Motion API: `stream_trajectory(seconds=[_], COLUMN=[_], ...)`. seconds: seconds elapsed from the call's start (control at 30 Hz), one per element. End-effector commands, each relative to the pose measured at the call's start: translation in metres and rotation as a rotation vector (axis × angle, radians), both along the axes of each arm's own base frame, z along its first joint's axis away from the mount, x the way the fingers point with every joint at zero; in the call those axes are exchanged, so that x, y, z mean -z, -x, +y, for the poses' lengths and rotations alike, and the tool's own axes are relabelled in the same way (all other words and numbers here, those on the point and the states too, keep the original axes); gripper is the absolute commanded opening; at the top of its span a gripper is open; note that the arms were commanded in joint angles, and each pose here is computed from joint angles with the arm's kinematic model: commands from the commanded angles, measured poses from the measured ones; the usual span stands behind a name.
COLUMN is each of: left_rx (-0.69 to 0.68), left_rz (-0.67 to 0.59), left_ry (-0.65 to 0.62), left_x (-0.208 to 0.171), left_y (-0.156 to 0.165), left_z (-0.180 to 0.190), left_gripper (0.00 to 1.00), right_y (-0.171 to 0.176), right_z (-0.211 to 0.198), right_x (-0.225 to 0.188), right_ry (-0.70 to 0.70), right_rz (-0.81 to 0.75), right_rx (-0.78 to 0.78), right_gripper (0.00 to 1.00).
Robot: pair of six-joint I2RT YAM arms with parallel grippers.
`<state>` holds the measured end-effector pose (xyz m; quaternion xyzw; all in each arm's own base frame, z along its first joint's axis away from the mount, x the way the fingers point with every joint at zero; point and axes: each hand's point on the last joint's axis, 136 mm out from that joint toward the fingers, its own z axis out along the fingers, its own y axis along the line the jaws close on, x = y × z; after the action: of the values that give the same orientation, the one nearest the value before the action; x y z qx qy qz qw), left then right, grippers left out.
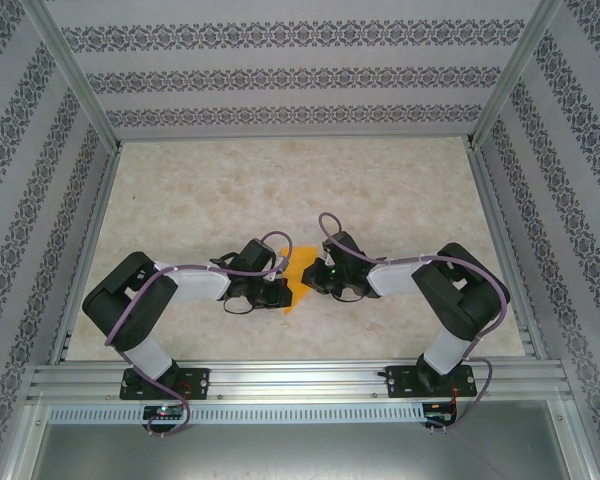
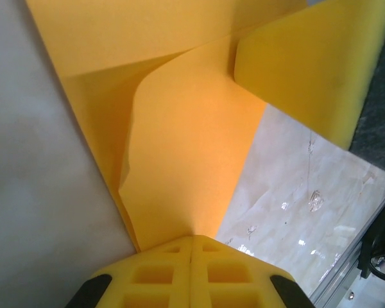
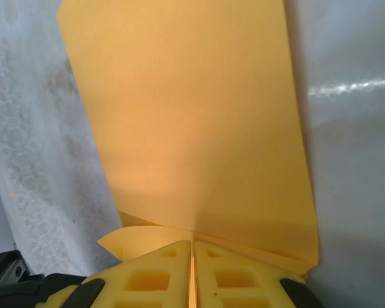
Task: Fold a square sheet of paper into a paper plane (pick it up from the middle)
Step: Third fold the triangle at the center of the table.
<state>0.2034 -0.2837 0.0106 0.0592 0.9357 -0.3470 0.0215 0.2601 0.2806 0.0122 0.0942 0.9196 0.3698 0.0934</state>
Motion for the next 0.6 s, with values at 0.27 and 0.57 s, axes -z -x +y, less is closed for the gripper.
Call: stream_trajectory(seconds=[0.27,0.57], left_rx=[-0.028,-0.004], left_rz=[0.136,0.127], left_ry=[-0.305,-0.303], left_x=[0.066,0.062], left_y=[0.040,0.038], left_z=[0.064,0.062], left_gripper=[0.07,0.08], right_y=[-0.034,-0.053], right_z=[-0.056,-0.053], right_x=[0.027,-0.013], right_ry=[0.119,0.047], right_rz=[-0.013,-0.102], right_rx=[0.124,0.115], right_gripper=[0.12,0.15])
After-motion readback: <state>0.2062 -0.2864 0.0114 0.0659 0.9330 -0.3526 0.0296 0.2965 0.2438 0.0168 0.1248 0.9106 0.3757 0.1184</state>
